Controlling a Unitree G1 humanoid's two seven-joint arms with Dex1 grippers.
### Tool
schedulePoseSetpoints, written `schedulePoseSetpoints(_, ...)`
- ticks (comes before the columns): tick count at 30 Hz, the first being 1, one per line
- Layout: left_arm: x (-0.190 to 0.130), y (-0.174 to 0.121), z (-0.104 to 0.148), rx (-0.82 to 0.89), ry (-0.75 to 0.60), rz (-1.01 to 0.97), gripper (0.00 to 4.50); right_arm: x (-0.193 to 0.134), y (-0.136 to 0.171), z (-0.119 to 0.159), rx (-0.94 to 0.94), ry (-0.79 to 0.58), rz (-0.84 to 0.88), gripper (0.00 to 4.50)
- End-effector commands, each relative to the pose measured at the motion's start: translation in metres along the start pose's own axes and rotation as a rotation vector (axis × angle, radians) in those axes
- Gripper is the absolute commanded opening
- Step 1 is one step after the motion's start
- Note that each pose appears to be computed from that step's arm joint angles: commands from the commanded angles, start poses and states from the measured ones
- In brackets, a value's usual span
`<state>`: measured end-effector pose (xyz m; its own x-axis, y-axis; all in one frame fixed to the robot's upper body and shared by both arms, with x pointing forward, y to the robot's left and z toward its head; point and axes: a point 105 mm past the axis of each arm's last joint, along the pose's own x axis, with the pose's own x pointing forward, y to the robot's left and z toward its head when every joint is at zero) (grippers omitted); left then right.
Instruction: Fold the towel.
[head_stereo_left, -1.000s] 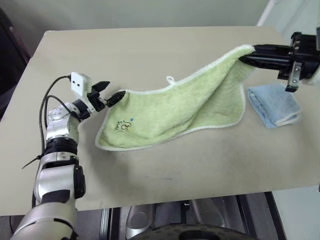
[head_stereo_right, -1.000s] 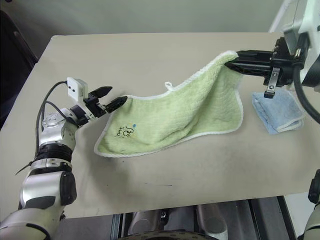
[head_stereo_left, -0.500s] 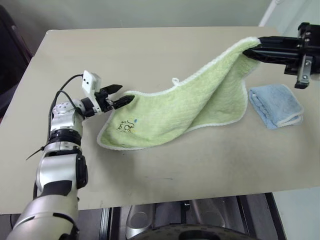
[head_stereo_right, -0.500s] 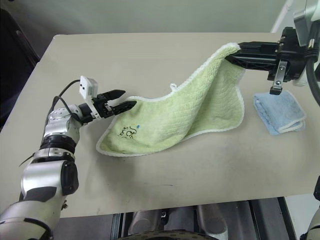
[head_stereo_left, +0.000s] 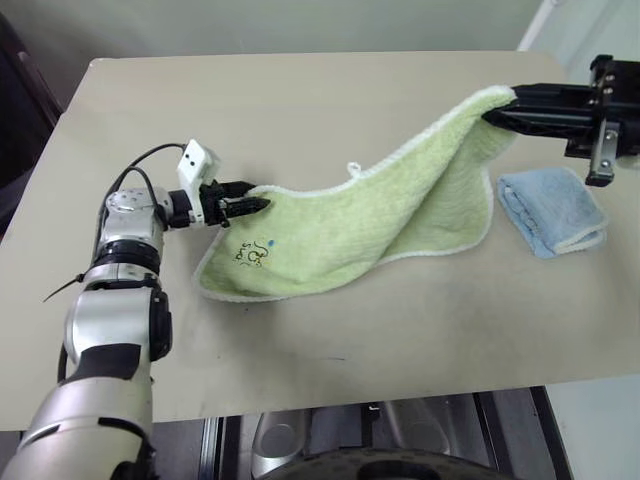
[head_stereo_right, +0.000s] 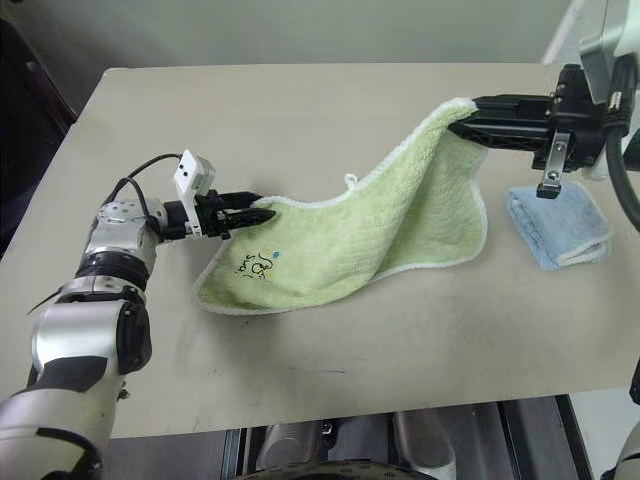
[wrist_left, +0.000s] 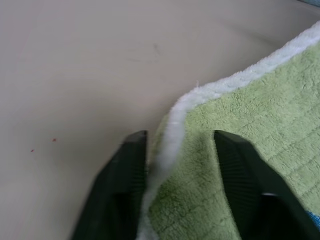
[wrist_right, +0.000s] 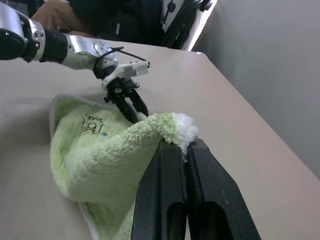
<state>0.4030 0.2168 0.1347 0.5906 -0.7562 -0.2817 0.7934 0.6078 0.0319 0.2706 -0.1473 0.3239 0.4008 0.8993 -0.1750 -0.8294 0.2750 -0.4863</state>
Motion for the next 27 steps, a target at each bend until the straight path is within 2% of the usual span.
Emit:
schedulePoseSetpoints(1, -0.006, 0.005, 0.016, 0.032, -0.02, 0.003, 0.77, -0.006, 0.002, 0.011, -0.052, -0.011, -0.022, 0.0)
schedulePoseSetpoints(3, -0.008, 0.005, 0.016, 0.032, -0.015, -0.002, 0.02, -0.006, 0.003, 0.011, -0.051, -0.009, -0.023, 0.0)
schedulePoseSetpoints(10, -0.014, 0.008, 0.019, 0.034, -0.026, 0.017, 0.02, -0.009, 0.001, 0.008, -0.048, 0.001, -0.039, 0.0)
schedulePoseSetpoints(13, -0.017, 0.014, 0.031, 0.021, -0.093, 0.052, 0.02, -0.012, -0.007, 0.004, -0.05, 0.018, -0.08, 0.0)
schedulePoseSetpoints(15, -0.021, 0.023, 0.047, 0.013, -0.165, 0.122, 0.02, -0.014, -0.019, 0.0, -0.057, 0.022, -0.14, 0.0)
schedulePoseSetpoints(19, -0.038, 0.054, 0.067, 0.076, -0.234, 0.419, 0.02, -0.019, -0.062, -0.014, -0.054, 0.035, -0.349, 0.0)
schedulePoseSetpoints(23, -0.051, 0.069, 0.089, 0.08, -0.323, 0.581, 0.02, -0.015, -0.083, -0.024, -0.072, 0.048, -0.437, 0.0)
schedulePoseSetpoints(27, -0.081, 0.086, 0.133, 0.11, -0.475, 0.807, 0.02, -0.009, -0.124, -0.042, -0.107, 0.104, -0.592, 0.0)
